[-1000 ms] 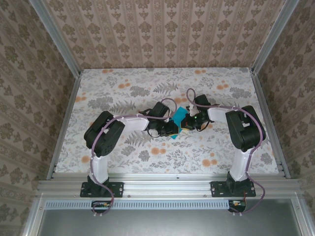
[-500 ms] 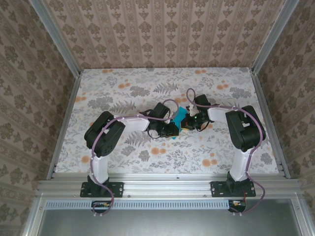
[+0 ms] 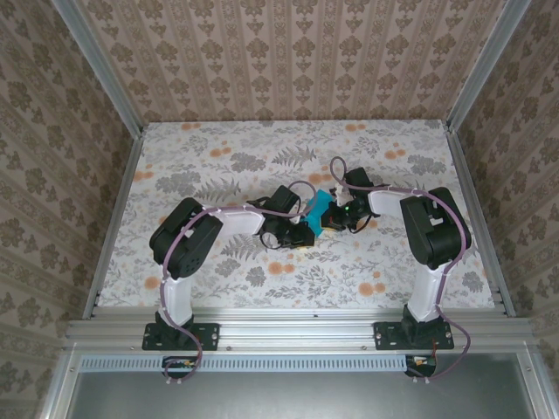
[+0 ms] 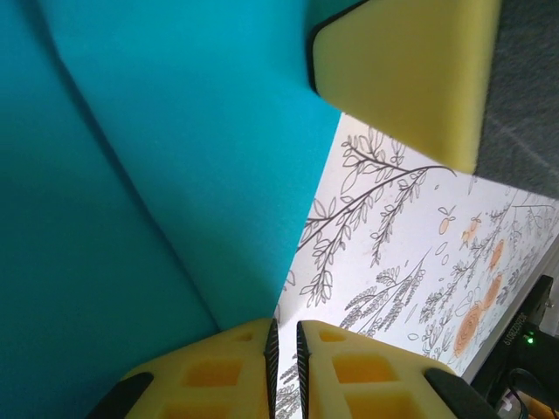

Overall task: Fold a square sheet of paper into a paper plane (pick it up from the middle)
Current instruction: Fold the triangle a second time at the center of the table.

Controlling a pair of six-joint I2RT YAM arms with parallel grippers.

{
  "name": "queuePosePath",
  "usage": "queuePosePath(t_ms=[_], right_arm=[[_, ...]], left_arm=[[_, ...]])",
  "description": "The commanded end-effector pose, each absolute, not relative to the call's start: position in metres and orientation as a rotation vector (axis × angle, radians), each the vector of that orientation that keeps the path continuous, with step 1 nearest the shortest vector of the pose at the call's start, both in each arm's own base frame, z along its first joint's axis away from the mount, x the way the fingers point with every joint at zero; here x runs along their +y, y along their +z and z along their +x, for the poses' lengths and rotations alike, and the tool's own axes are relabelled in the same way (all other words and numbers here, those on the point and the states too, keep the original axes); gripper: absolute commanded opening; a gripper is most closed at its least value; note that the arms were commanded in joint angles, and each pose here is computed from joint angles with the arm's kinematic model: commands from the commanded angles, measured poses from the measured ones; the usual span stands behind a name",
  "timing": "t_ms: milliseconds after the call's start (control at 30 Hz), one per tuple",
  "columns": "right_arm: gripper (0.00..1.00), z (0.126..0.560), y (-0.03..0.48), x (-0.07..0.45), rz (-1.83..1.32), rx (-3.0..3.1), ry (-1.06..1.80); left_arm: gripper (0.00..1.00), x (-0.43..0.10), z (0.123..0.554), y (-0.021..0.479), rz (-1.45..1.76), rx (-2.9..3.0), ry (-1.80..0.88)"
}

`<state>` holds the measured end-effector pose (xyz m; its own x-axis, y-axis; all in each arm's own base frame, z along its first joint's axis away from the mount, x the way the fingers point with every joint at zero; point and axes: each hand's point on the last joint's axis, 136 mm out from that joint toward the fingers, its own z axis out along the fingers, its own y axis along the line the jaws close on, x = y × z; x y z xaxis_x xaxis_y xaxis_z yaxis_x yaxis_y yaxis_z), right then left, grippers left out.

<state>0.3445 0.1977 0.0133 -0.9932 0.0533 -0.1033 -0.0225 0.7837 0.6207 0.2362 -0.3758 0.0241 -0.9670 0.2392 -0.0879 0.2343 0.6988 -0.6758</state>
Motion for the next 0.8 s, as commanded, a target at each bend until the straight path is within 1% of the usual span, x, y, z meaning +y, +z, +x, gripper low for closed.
queuePosePath(t_ms=[0, 233, 333, 600, 767], right_arm=[[0.06, 0.328, -0.013, 0.186, 0.050, 2.977, 0.876], [0.06, 0.328, -0.014, 0.185, 0.048, 2.979, 0.870], [0.06, 0.328, -0.013, 0.185, 0.038, 2.985, 0.858], [0.06, 0.327, -0.011, 0.187, 0.017, 2.985, 0.858], [0.06, 0.327, -0.009, 0.189, 0.010, 2.977, 0.869]], left_arm=[[0.18, -0.365, 0.219, 0.007, -0.428, -2.855, 1.071], [0.17, -0.360, 0.210, 0.006, -0.456, -2.831, 1.044], [0.17, -0.363, 0.211, 0.010, -0.461, -2.822, 1.073], [0.17, -0.387, 0.229, 0.060, -0.483, -2.804, 1.299], [0.17, -0.391, 0.252, 0.077, -0.456, -2.846, 1.357]])
